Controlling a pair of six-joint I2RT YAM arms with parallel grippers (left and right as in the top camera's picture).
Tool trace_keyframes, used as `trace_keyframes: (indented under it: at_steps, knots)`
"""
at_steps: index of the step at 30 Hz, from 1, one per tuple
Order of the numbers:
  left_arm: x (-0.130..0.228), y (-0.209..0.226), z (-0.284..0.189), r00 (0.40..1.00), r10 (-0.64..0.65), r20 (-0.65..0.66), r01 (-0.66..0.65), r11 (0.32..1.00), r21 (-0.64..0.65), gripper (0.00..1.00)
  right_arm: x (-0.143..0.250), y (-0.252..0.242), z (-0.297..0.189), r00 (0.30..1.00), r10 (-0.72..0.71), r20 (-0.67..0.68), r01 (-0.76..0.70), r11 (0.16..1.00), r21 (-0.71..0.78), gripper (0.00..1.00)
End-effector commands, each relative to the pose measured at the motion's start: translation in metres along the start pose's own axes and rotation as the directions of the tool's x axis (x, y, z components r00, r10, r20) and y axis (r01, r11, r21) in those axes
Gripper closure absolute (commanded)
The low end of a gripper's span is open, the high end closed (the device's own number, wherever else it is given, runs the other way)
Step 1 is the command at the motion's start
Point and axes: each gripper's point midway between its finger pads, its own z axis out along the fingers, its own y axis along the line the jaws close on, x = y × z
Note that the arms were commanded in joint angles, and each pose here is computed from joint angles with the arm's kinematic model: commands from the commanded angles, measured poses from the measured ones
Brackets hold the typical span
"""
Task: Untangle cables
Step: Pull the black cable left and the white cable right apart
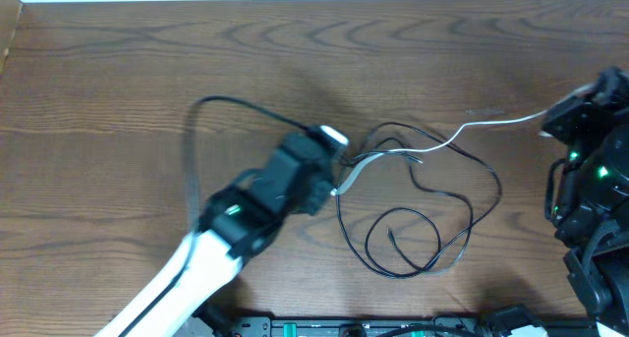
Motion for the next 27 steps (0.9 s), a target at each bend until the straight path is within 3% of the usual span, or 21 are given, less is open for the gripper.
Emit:
trace_keyframes:
  at_steps: [1,3,8,14,16,19,23,27]
  knots:
    - [-0.014,0.064,-0.049,0.987,-0.084,0.137,0.116,0.963,-0.243,0.92,-0.015,-0.031,-0.002,0.998,-0.015,0.065,0.005,0.987,0.158,0.99]
    - [-0.017,0.096,-0.084,0.953,-0.171,0.248,0.248,0.913,-0.324,0.93,-0.016,-0.044,-0.002,0.997,-0.03,0.069,0.014,0.977,0.215,0.99]
    - [-0.01,0.135,-0.131,0.883,-0.259,0.392,0.418,0.814,-0.403,0.93,-0.025,-0.078,-0.008,0.992,-0.049,0.117,0.001,0.924,0.383,0.99]
    - [0.018,0.169,-0.168,0.814,-0.336,0.474,0.564,0.652,-0.506,0.93,-0.042,-0.131,-0.038,0.962,-0.066,0.264,-0.122,0.764,0.634,0.99]
    - [0.03,0.179,-0.177,0.778,-0.374,0.505,0.622,0.576,-0.531,0.93,-0.044,-0.138,-0.042,0.955,-0.064,0.288,-0.149,0.738,0.658,0.98]
    - [0.04,0.186,-0.182,0.745,-0.409,0.527,0.665,0.514,-0.542,0.93,-0.045,-0.14,-0.043,0.954,-0.061,0.293,-0.157,0.731,0.663,0.98]
    - [0.046,0.192,-0.185,0.705,-0.441,0.555,0.708,0.462,-0.534,0.93,-0.044,-0.14,-0.041,0.955,-0.052,0.291,-0.16,0.737,0.656,0.98]
    - [0.047,0.193,-0.186,0.703,-0.443,0.556,0.711,0.455,-0.536,0.93,-0.04,-0.134,-0.034,0.964,-0.031,0.266,-0.147,0.768,0.623,0.99]
